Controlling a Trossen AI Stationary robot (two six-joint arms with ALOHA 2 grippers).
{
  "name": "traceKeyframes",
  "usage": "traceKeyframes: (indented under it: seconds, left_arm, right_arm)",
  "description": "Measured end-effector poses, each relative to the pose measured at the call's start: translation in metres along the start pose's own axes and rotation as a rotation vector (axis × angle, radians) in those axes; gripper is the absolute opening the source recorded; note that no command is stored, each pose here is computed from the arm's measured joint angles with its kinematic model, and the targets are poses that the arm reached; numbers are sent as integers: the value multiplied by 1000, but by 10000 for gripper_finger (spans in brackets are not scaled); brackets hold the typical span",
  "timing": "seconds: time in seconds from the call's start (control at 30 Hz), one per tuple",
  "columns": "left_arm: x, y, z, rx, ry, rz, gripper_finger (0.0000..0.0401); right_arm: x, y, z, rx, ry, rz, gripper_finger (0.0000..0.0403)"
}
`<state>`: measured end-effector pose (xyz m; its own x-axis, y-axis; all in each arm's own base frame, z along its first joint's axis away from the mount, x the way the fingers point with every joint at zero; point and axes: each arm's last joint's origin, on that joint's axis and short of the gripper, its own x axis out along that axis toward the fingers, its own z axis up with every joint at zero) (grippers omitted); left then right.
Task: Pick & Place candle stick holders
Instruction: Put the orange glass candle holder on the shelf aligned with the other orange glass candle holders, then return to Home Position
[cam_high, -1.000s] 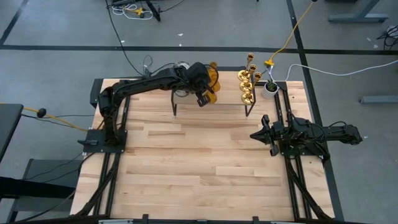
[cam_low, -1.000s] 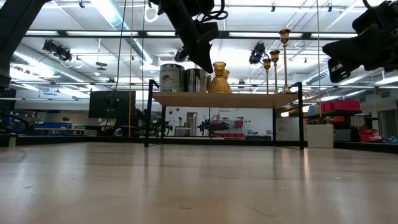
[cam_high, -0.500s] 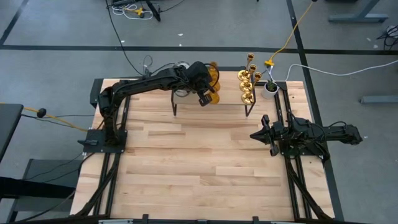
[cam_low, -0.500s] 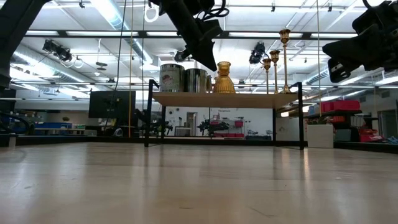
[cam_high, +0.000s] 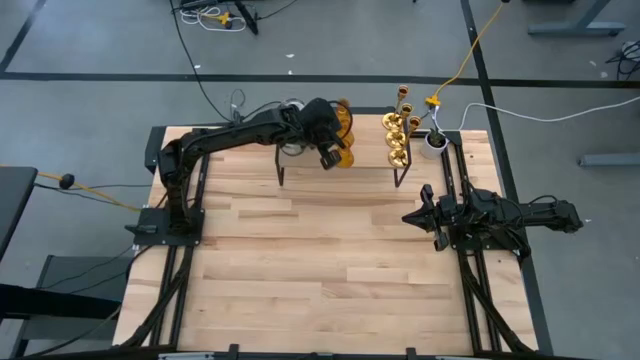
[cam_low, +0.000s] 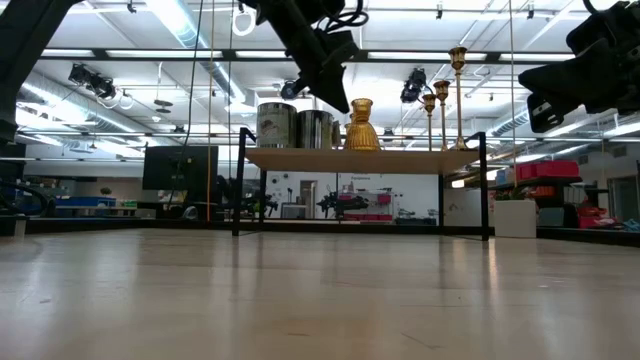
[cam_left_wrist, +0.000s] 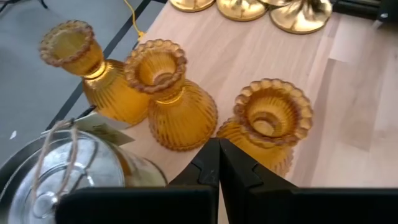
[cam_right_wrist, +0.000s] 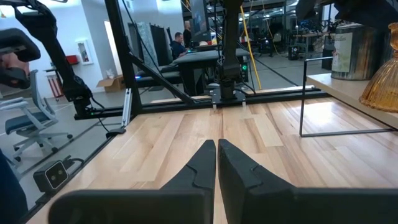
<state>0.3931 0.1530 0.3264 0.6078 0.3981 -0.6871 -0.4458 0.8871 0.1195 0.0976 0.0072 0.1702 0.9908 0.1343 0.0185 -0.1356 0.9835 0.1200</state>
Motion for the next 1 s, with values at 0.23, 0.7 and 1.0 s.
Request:
traceKeyframes:
  seconds: [0.23,0.7,1.0]
  left_arm:
    - [-8,1,-4,6,46,0,4]
    - [-17,-18,-3,19,36,-251,7]
    - [-17,-18,8,44,-80,-271,6]
  right_arm:
    - [0,0,0,0,0,0,20]
    - [0,0,0,0,0,-1,20]
    - [0,0,0,0,0,0,20]
